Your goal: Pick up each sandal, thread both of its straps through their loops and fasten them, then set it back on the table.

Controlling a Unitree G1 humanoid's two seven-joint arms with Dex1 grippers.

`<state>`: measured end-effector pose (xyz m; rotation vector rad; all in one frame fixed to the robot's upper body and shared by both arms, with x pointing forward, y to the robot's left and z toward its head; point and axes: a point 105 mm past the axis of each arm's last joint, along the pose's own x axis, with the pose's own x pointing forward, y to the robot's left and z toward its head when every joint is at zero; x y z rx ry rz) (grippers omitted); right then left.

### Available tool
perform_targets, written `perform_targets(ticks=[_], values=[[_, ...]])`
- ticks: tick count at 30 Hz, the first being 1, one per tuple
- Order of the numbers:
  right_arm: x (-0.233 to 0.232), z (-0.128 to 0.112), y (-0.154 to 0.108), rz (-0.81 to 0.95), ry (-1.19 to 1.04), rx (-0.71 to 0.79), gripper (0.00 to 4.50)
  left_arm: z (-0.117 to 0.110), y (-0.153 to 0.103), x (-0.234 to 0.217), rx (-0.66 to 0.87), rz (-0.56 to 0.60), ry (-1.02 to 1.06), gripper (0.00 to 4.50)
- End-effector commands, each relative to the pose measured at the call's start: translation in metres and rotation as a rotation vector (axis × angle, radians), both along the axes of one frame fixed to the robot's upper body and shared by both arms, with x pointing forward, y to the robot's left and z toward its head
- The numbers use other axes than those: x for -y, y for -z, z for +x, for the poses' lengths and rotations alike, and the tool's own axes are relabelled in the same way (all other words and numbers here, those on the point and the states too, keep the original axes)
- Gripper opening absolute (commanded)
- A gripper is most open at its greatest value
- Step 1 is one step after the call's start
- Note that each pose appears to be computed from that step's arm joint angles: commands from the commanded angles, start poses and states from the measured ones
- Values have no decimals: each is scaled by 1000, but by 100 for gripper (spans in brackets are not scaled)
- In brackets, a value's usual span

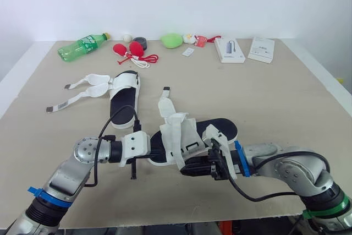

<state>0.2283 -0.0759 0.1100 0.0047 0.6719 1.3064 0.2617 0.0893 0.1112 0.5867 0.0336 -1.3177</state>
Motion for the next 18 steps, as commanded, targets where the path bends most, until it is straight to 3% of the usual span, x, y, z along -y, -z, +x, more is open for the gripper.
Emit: perform_targets(ticks=[1,5,8,12,15,18], values=[[1,-2,-7,-3,-15,2,5,0,0,0,16,10,9,0],[2,-10,-11,31,-47,-103,5,1,3,-7,27,42,7,0],[3,0,-48,159,-72,-147,5,8,5,-17,45,68,-10,0],[1,32,-101,290,-46,-126,5,15,2,-20,74,73,-14,0],[2,61,-108,282,58,-122,5,18,2,-17,86,67,-12,0],[7,78,-96,215,129,-165,5,17,4,-14,88,63,-6,0]])
